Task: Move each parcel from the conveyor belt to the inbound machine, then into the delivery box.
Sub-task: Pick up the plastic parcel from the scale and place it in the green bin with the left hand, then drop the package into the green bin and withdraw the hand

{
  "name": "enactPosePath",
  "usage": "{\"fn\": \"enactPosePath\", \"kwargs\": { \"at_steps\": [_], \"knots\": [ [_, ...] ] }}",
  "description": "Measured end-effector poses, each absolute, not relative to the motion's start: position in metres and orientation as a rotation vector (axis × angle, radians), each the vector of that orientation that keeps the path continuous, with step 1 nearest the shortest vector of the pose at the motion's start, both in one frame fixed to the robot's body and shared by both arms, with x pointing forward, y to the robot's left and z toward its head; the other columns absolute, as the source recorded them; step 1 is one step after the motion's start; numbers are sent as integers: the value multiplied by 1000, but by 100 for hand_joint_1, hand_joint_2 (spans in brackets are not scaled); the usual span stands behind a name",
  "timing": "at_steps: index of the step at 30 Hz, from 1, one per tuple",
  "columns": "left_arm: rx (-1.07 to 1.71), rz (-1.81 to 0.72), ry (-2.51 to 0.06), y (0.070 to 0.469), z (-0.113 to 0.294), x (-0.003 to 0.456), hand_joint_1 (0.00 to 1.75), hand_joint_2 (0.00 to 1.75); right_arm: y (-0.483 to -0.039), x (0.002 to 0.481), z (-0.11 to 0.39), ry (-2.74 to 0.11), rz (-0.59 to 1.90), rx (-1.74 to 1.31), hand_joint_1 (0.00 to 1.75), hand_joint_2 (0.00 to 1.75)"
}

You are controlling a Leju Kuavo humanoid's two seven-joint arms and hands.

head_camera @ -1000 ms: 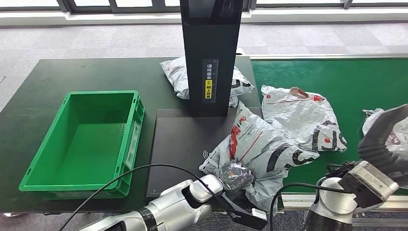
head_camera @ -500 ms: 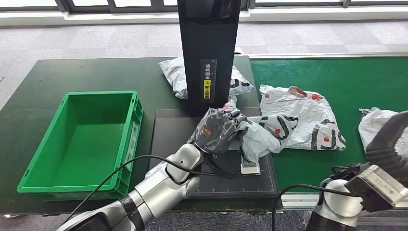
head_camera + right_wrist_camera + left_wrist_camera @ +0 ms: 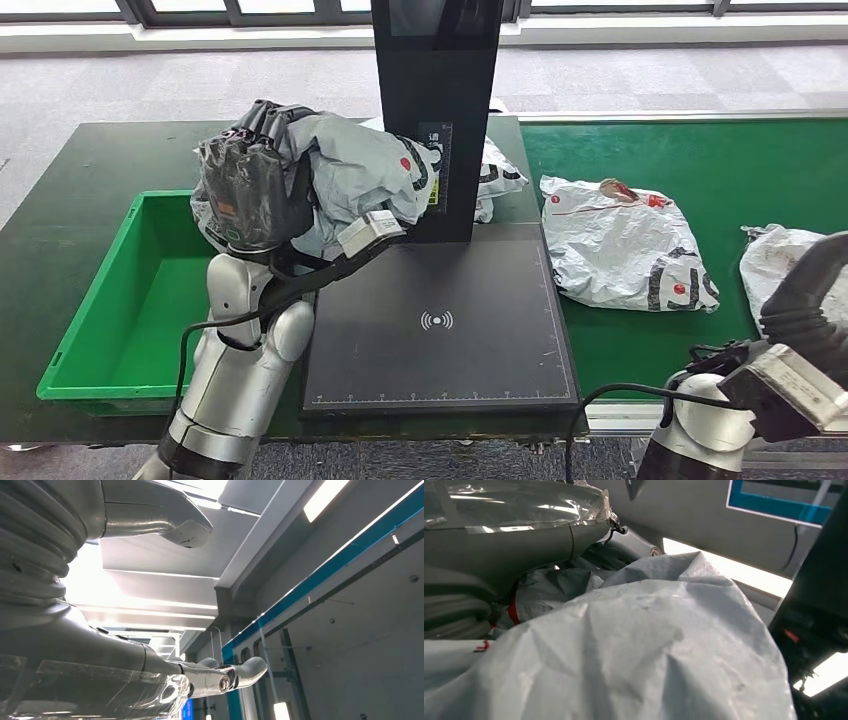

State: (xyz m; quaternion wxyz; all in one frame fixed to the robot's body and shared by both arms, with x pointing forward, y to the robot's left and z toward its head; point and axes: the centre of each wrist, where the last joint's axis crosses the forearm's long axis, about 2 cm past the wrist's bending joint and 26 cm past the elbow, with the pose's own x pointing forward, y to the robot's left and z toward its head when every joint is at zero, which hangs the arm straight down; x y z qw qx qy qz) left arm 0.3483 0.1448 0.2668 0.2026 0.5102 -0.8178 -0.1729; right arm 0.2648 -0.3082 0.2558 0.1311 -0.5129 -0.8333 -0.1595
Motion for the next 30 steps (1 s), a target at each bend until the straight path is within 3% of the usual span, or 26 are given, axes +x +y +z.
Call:
{"fn": "enactPosePath", "kwargs": {
  "at_steps": [16,23,30],
  "knots": [
    [1553,-417,-1947,211,267,399,175,175,-308,264,254,-2417,-477,-1474,0,175],
    [1548,-332,-1597,282,216,417,175,175,-308,263,252,-2411,-466,-1477,0,175],
    [1552,-343,-1494,307,197,418,175,175,-308,263,252,-2411,-464,-1478,0,175]
  ]
}}
